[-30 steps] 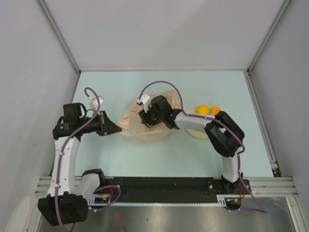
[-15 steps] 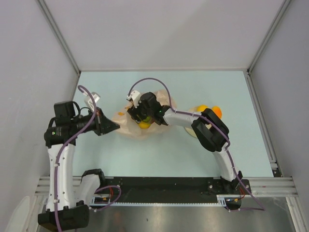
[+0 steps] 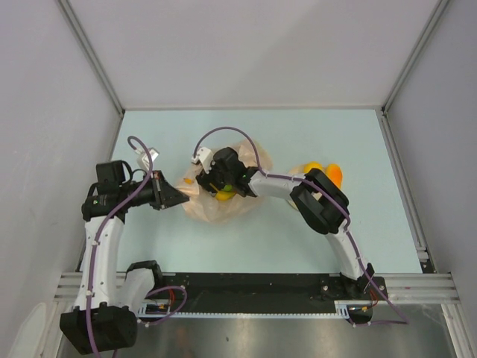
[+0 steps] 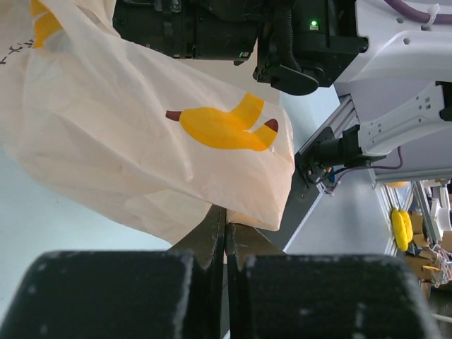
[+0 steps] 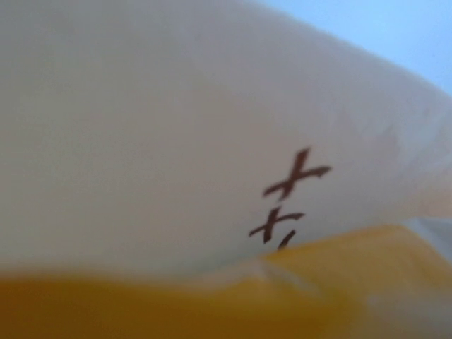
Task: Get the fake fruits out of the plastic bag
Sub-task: Take out the fake fruit from the plastic bag.
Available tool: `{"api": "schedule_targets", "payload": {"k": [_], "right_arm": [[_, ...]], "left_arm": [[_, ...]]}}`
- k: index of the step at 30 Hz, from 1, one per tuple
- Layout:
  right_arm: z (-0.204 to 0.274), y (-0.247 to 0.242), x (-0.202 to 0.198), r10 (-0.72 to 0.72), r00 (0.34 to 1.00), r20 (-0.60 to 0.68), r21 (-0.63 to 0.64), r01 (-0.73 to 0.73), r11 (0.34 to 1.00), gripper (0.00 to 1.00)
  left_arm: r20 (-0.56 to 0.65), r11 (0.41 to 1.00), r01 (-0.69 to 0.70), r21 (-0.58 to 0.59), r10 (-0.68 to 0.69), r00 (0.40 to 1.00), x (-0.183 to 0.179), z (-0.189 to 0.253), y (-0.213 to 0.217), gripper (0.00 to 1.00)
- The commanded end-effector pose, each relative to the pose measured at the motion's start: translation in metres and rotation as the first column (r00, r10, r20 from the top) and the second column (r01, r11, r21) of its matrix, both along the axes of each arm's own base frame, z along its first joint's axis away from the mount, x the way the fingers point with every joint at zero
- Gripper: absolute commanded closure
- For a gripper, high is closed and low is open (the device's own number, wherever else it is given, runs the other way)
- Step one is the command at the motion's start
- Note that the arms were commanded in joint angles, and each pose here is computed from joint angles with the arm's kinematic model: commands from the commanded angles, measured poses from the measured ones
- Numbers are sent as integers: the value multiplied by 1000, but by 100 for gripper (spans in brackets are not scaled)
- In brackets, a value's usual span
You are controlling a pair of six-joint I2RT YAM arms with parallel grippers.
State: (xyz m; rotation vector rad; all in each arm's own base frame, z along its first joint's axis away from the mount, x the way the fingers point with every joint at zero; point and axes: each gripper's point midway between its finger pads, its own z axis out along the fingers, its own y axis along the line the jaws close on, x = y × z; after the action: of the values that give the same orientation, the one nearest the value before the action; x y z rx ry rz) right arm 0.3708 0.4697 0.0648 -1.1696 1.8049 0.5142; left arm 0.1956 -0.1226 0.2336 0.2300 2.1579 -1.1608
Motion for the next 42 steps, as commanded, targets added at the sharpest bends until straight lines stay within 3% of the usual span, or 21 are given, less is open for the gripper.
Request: {"api": "schedule_targets", "payload": {"k": [1,8,12,17,21,22,29,36,42], "right_arm": [[-23,1,-18,60,996,-62,-36,-62,997,24],[-44,-12,-68,151,944,-294,-73,-180,981,28],[-50,-17,-70,140,945,-296,-93,-175,980,34],[-22,-18,-47,111,964,-242,-63,-130,989,62],[39,-29,-22,77,973,-219,37,-70,997,75],[69,-32,-19,79,975,-206,89,-61,994,76],[132,-67,-20,61,969,-238,201,-12,979,78],[104,-82,7,-224,946,-233,153,263,953,75],[60,-65,5,-232,945,-229,87,257,962,67]], "left_arm": [[36,1000,-5,-8,6,999,3,6,0,100],[45,1000,-10,-4,10,999,5,9,1,100],[50,1000,-8,11,8,999,3,8,2,100],[47,1000,-14,18,13,999,2,4,3,100],[56,999,-17,30,15,998,3,3,4,100],[59,999,-18,32,16,998,4,2,4,100],[82,999,-15,28,12,997,8,4,4,100],[93,1000,-4,17,2,996,5,10,2,100],[111,999,-18,36,14,994,10,9,5,100]]}}
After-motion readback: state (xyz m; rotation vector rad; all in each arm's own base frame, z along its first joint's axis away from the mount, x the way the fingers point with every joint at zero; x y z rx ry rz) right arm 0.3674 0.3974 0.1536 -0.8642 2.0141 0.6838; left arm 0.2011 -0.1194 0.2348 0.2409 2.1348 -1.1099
